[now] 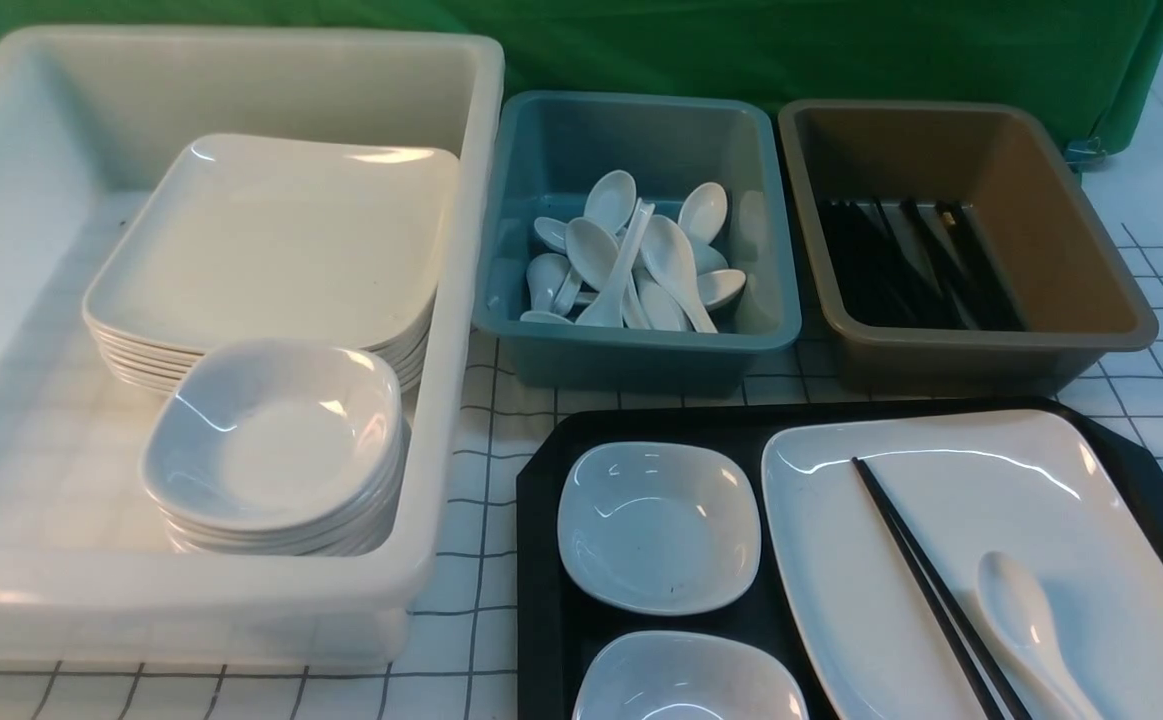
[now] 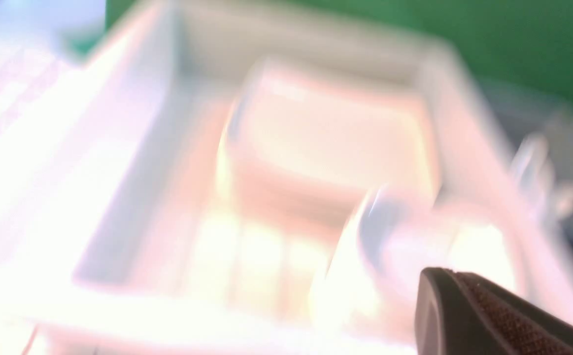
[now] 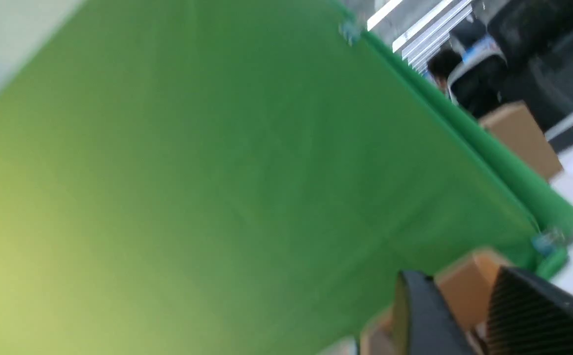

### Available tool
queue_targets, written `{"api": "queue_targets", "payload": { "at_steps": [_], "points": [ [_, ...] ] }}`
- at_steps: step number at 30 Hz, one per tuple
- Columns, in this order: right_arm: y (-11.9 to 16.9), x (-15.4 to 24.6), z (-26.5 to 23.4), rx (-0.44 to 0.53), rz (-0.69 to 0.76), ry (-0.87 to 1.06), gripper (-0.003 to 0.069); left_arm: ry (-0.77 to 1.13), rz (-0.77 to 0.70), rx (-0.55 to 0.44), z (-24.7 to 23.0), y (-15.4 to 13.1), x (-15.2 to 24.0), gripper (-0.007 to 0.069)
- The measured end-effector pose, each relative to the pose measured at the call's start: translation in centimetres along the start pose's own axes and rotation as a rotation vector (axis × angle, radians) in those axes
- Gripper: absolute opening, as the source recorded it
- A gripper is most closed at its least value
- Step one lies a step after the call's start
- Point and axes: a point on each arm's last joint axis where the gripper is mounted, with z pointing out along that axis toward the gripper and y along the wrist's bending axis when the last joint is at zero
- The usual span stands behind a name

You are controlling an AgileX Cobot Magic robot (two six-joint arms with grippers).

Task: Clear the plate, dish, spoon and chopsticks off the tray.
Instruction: Use the right arm to grab a soup spoon from the plate

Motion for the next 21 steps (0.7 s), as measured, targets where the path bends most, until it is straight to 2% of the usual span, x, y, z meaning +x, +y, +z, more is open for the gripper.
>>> {"api": "queue_targets", "payload": {
  "at_steps": [2, 3, 4, 5, 6, 10, 11, 13, 15, 16, 18, 21],
  "points": [
    [0.8, -0.6, 0.2, 0.004, -0.037, 0.058, 0.0142, 0.084, 0.019, -0.016, 0.8, 0.0, 0.3, 0.0018],
    [2.2, -1.8, 0.8, 0.017, -0.121, 0.171, 0.0069, 0.199, 0.049, -0.023, 2.0, 0.0, 0.7, 0.0018],
    [2.9, -2.2, 1.2, 0.031, -0.181, 0.279, 0.0036, 0.269, 0.072, -0.014, 2.8, -0.2, 0.9, 0.0018],
    [3.6, -2.8, 1.8, 0.086, -0.248, 0.348, 0.0024, 0.311, 0.077, 0.008, 3.4, -0.4, 1.0, 0.0018],
    [4.1, -3.2, 2.2, 0.032, -0.273, 0.42, 0.0017, 0.346, 0.083, 0.024, 3.9, -0.6, 1.1, 0.0018],
    [5.8, -3.1, 5.7, 0.085, -0.477, 0.889, 0.0006, 0.453, 0.14, 0.142, 6.2, -1.8, 1.0, 0.0019],
    [5.8, -2.9, 6.1, 0.096, -0.492, 0.933, 0.0005, 0.455, 0.147, 0.15, 6.3, -1.8, 1.0, 0.0019],
    [5.5, -1.5, 8.8, 0.176, -0.623, 1.19, -0.0003, 0.505, 0.189, 0.175, 7.6, -2.1, 0.7, 0.0016],
    [4.9, -0.1, 10.9, 0.227, -0.708, 1.333, -0.0003, 0.541, 0.209, 0.196, 8.3, -2.4, 0.1, 0.0004],
    [4.8, 0.0, 11.1, 0.23, -0.717, 1.345, -0.0003, 0.545, 0.211, 0.197, 8.5, -2.5, -0.1, 0.0003],
    [4.0, 1.8, 13.2, 0.239, -0.754, 1.485, -0.0004, 0.563, 0.239, 0.229, 8.9, -3.2, -1.0, -0.0002],
    [2.6, 4.0, 15.0, 0.216, -0.727, 1.627, -0.0004, 0.55, 0.287, 0.295, 8.8, -4.6, -1.8, -0.0003]
  ]
}}
